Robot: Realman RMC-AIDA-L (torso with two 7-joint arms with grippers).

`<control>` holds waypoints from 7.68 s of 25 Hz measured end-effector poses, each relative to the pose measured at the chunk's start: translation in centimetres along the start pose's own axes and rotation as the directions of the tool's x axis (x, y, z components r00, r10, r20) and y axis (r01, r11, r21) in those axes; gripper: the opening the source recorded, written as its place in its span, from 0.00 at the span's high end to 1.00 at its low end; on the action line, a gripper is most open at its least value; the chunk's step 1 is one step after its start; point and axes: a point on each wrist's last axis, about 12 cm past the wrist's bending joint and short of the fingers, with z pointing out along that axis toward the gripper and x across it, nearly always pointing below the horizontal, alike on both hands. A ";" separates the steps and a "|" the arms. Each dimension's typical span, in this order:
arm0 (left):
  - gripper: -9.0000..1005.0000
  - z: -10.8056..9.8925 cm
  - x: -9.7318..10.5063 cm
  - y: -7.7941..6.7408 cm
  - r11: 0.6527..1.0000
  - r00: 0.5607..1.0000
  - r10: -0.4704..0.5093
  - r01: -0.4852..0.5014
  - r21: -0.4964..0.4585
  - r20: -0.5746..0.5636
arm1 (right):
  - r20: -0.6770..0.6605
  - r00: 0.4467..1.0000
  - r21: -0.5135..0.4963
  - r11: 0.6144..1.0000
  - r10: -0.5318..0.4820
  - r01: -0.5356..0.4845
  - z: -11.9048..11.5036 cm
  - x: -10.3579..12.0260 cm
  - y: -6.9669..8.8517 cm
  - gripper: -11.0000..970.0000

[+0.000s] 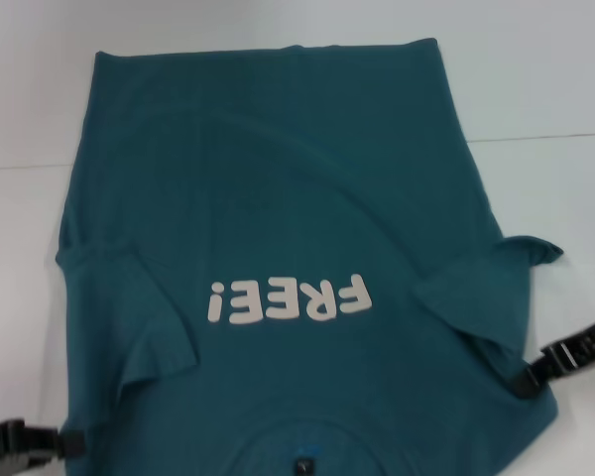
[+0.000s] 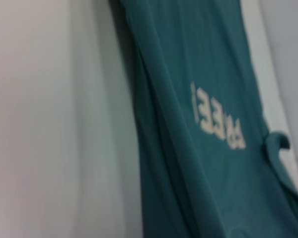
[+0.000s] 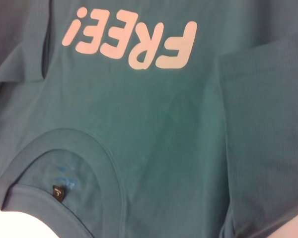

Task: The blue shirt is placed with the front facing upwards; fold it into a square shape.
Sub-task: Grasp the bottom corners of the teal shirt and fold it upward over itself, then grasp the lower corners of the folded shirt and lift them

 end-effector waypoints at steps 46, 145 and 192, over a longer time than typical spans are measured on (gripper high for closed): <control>0.96 4.4 -8.1 -4.8 0.994 0.999 0.031 -0.035 -0.108 -0.041 | 0.273 0.954 0.159 0.973 0.121 -0.169 -3.1 -3.3 -2.2 0.95; 0.94 12.4 -19.7 -13.3 0.800 0.748 0.544 -0.325 -0.505 0.381 | 0.593 0.744 0.577 0.807 -0.309 -0.124 3.8 -13.9 0.4 0.93; 0.32 8.0 -16.5 -9.6 0.959 0.876 0.230 -0.129 -0.252 0.424 | 0.586 0.805 0.172 0.985 -0.097 -0.006 -1.6 -11.8 3.3 0.04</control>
